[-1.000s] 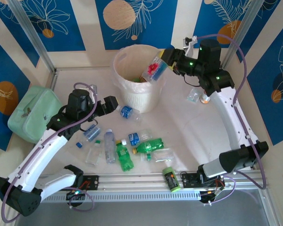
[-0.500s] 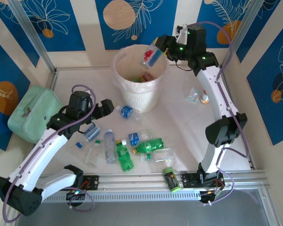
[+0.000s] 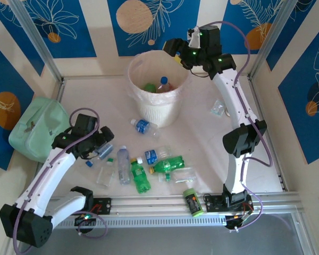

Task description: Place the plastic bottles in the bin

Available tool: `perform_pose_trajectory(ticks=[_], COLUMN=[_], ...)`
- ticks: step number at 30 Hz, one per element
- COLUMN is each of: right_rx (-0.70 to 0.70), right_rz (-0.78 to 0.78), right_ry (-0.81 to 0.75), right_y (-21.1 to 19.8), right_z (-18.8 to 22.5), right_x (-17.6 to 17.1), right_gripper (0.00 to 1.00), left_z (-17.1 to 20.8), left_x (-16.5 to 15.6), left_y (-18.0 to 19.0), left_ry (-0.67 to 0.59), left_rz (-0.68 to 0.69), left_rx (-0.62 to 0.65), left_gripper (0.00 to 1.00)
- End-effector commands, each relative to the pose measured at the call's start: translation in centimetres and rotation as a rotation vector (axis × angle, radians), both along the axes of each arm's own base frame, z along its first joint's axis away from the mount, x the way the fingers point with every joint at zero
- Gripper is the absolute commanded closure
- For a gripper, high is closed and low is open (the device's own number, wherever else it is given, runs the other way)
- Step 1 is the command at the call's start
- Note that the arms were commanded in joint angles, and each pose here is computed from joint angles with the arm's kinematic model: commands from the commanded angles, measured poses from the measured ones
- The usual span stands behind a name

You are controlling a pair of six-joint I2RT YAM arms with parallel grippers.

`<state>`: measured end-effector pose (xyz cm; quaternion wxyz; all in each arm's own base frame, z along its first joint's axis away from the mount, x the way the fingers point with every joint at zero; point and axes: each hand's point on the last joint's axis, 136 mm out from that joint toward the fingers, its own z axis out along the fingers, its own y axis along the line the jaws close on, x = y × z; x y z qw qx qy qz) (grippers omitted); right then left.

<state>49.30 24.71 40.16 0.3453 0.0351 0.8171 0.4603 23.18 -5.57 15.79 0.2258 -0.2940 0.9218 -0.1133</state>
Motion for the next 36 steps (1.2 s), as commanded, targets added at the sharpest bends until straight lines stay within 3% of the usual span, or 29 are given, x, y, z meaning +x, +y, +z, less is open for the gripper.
perform_pose_trajectory(ticks=[1,6,11,17,24,36], right_rx=[-0.017,-0.089,-0.174,-0.195,-0.192,-0.193], right_rz=[0.028,0.066,0.085,0.057,0.018,-0.002], right_ry=[-0.061,-0.073,-0.054,0.024,0.087,0.131], right_y=[0.1,1.0,0.9,-0.9,-2.5,-3.3], right_z=[2.9,2.4,-1.0,-5.2,-8.4,-10.6], right_x=[-2.8,-8.1,-14.3,-19.2,-21.8,-22.5], right_gripper=[0.15,0.15,0.15,0.14,0.13,0.13], left_z=[-1.4,-2.6,-3.6,-5.3,-6.5,-8.8], left_x=[-2.6,-4.0,-5.1,-7.4,-9.7,-11.6], left_y=[1.8,1.9,1.3,0.3,-0.4,-1.6], left_ry=[0.076,0.094,0.159,0.273,0.374,0.461], left_rz=[0.141,0.195,0.106,-0.045,-0.192,-0.271], left_rx=[-0.017,-0.074,-0.052,0.028,0.180,0.182], left_gripper=[0.00,0.05,0.09,0.08,0.00,0.01])
